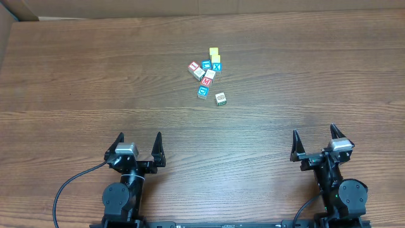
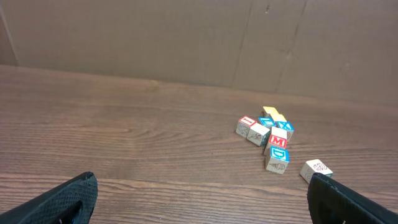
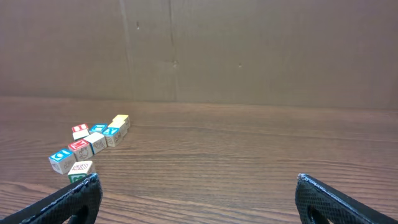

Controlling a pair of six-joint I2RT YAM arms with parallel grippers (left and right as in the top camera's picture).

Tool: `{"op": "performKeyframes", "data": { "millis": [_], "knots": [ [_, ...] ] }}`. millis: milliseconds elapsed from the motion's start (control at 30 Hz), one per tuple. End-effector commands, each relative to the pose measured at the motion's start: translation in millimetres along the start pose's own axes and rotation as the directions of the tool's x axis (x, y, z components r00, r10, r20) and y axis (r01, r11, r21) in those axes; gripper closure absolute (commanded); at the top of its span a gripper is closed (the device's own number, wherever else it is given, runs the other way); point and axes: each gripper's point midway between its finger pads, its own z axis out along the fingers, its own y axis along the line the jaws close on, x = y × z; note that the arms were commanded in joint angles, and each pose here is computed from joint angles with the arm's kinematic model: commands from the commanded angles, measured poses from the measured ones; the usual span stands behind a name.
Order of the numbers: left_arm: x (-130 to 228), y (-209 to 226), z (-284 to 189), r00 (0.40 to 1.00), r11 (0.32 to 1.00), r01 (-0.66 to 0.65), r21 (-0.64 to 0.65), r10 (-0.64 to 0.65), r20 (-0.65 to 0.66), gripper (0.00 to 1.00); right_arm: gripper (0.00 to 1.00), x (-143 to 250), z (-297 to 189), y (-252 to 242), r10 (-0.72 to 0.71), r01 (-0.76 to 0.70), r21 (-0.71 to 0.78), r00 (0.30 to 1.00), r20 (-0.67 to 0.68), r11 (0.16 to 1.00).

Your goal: Flip 4 blocks

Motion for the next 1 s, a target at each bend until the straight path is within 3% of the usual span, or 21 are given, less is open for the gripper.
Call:
{"op": "performKeyframes", "data": {
  "millis": [0,700,967],
  "knots": [
    [-1,0,0,1.0,1.0,-0.018,0.004,0.018,0.008,0.0,0.0,2,0,-3,-0.004,0.004,0.014,1.0,0.004,1.0],
    [-1,0,0,1.0,1.0,-0.018,0.005,0.018,0.008,0.0,0.0,-5,0,-2,-0.005,0.004,0.01,1.0,0.03,1.0],
    [-4,-1,0,1.0,1.0,-0.011,0.008,0.01,0.022,0.0,0.0,-7,-1,16,-0.005,0.009,-0.092,0.999,0.039,0.996]
  ]
}}
